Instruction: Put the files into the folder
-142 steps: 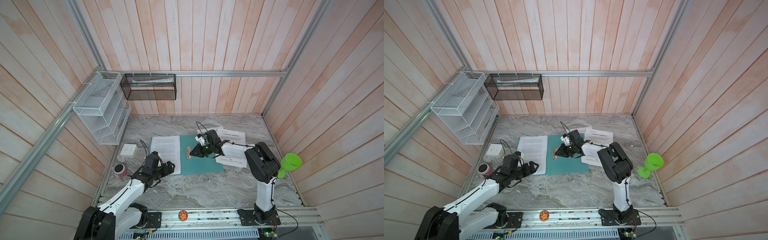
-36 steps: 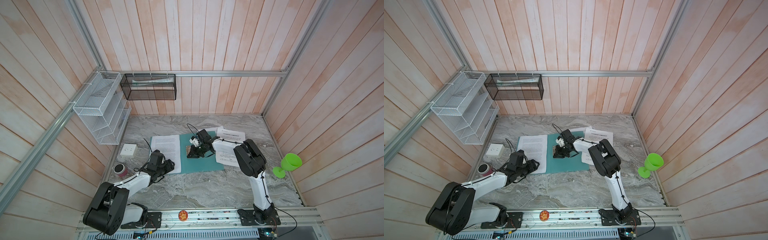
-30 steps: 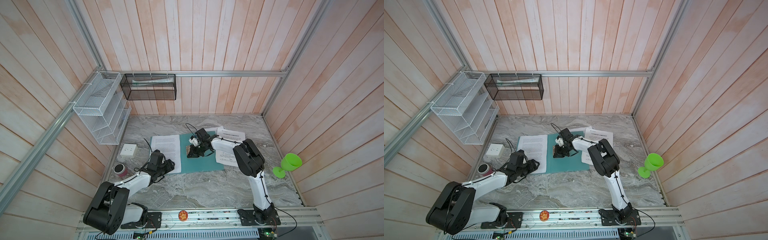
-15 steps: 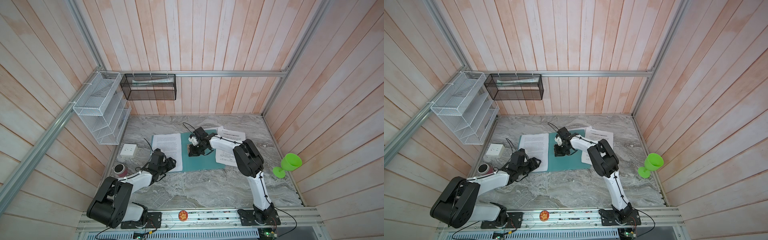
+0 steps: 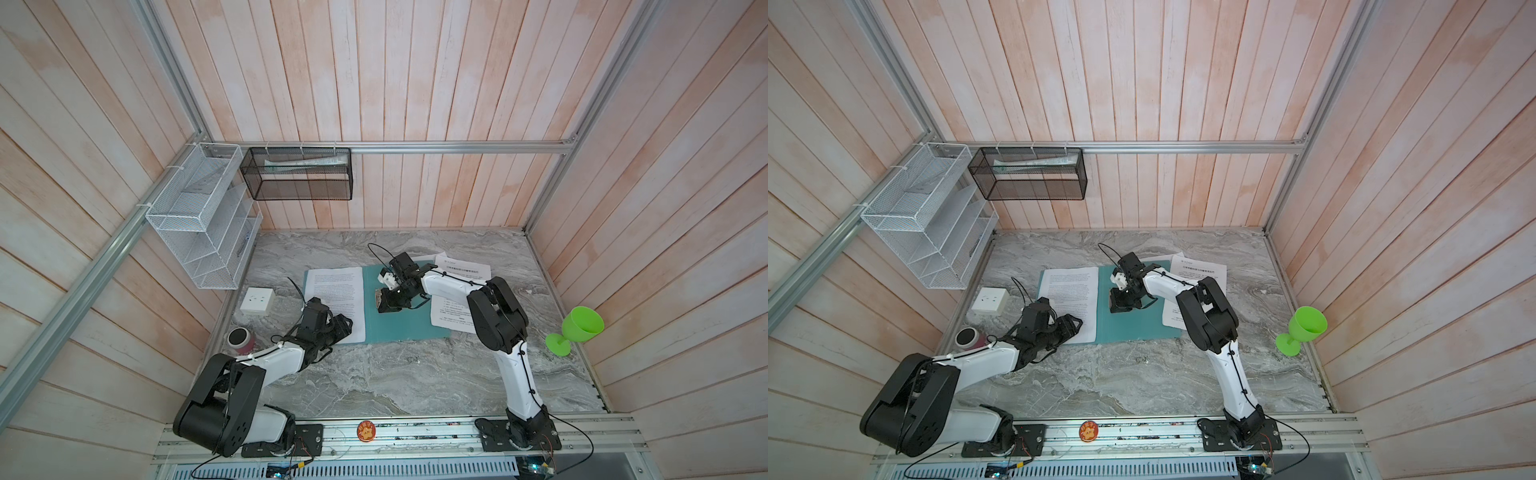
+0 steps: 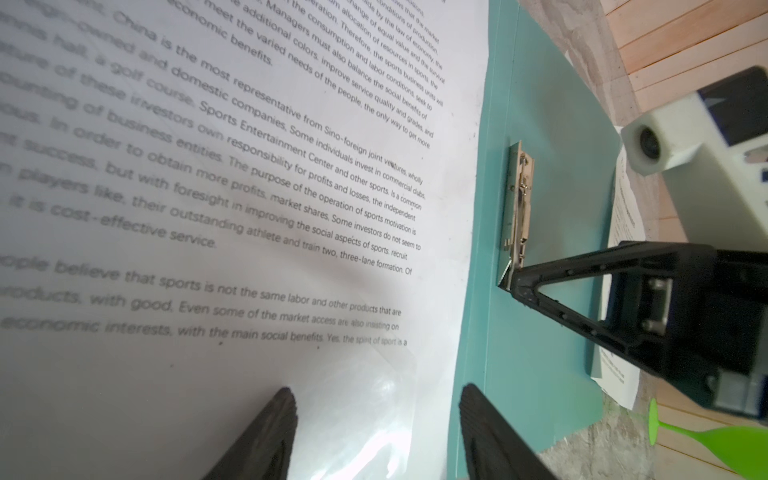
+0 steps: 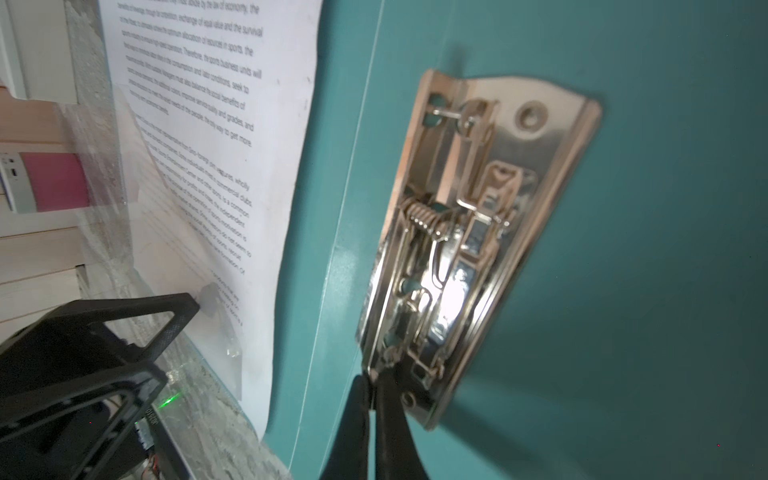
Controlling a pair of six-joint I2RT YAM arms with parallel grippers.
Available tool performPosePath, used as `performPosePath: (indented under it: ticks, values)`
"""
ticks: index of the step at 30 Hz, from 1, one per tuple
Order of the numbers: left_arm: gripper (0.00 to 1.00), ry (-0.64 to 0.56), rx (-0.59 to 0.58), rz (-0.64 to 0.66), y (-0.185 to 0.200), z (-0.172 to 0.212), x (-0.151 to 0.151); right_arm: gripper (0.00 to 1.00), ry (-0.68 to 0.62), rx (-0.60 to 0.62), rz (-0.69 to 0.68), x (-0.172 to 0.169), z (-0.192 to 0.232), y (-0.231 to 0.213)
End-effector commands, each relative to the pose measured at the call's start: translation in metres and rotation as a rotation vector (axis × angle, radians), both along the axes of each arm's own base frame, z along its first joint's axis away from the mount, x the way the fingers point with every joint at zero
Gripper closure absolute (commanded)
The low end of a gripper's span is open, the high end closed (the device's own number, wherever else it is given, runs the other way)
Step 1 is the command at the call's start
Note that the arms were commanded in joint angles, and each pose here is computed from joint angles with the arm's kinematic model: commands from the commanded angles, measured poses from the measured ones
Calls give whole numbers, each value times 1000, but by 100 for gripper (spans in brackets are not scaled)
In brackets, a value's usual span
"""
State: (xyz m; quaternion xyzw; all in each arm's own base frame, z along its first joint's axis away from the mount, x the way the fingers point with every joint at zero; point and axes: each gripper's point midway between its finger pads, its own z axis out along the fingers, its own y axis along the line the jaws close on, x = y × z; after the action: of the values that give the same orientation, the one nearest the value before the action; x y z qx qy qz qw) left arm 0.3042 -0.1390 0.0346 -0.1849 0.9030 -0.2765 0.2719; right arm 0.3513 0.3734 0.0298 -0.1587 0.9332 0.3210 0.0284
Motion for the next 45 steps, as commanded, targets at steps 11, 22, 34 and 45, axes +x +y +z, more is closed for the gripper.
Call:
performPosePath:
  ticks: [11,22,34,45]
  values:
    - [34,313,107,28,26,-63,-68,100,119,-10,-29,-3,-16,-15]
    - [34,303,113,23,27,-59,-65,73,39,356,-95,40,94,-7]
    - [33,280,122,24,29,-51,-60,98,147,300,-122,-16,34,-23]
    - [31,271,119,7,28,-50,-62,98,153,294,-52,-7,18,10]
